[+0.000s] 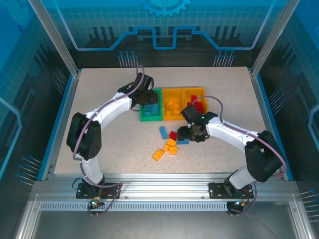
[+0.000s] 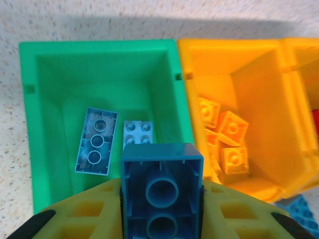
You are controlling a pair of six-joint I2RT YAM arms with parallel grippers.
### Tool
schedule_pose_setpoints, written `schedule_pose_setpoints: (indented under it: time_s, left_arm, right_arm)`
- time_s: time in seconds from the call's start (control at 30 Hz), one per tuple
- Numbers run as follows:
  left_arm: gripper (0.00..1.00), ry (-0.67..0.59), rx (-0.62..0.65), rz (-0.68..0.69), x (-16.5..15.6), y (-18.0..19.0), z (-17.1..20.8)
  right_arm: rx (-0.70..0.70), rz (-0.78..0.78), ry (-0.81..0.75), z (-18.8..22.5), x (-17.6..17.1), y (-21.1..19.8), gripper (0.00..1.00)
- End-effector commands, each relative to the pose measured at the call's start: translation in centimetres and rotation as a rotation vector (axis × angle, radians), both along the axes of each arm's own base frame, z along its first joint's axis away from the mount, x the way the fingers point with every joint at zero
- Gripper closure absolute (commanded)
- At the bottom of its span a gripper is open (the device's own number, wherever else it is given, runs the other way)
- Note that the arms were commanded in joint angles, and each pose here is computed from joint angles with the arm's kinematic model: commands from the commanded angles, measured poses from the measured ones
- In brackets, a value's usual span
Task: Sort the legos into containers by color
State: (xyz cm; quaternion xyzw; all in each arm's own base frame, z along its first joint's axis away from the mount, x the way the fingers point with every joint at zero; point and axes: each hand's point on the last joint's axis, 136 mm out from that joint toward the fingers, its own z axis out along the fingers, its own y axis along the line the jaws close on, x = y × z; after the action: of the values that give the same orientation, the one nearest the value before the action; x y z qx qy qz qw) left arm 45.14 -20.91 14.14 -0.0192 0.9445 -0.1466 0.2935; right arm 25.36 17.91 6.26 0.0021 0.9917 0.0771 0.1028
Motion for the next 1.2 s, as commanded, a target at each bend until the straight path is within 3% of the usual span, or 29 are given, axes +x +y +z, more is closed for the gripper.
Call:
schedule_pose_setpoints:
  time_s: [0.0, 0.23, 0.37, 0.43, 0.6, 0.73, 0.83, 1.0, 1.17]
  left_arm:
    - [0.66, 0.063, -0.009, -0.013, 0.4, 0.2, -1.2]
    - [0.61, 0.071, -0.006, 0.005, 0.9, 0.4, -2.0]
    - [0.49, 0.077, -0.009, 0.006, 0.9, 0.2, -2.0]
    - [0.39, 0.081, -0.009, 0.011, 0.8, 0.3, -2.0]
    - [0.33, 0.082, -0.022, 0.025, 0.3, 0.5, -1.4]
    - [0.22, 0.053, -0.066, 0.038, -0.5, 0.6, 0.0]
    - [0.03, 0.023, -0.088, 0.049, -1.2, 0.9, 1.2]
    - [0.01, 0.009, -0.085, 0.062, -3.1, 2.0, 1.8]
    - [0.01, 0.046, -0.059, 0.087, -5.6, 3.5, 0.1]
  right_arm:
    - [-0.051, -0.067, -0.006, -0.7, 0.6, -0.6, 0.22]
    - [-0.208, 0.052, -0.065, -1.0, 2.9, -2.4, 0.23]
    - [-0.189, 0.087, -0.055, -2.1, 4.4, -3.1, 0.24]
    - [-0.191, 0.087, -0.038, -2.6, 5.0, -3.7, 0.25]
    - [-0.200, 0.123, -0.009, -3.7, 6.0, -4.1, 0.26]
    - [-0.207, 0.141, 0.013, -4.5, 6.5, -3.8, 0.35]
    - [-0.223, 0.146, 0.021, -4.8, 6.8, -3.8, 0.47]
    - [-0.242, 0.147, 0.019, -4.6, 6.7, -4.1, 0.68]
    - [-0.218, 0.146, -0.023, -2.0, 6.2, -3.1, 0.74]
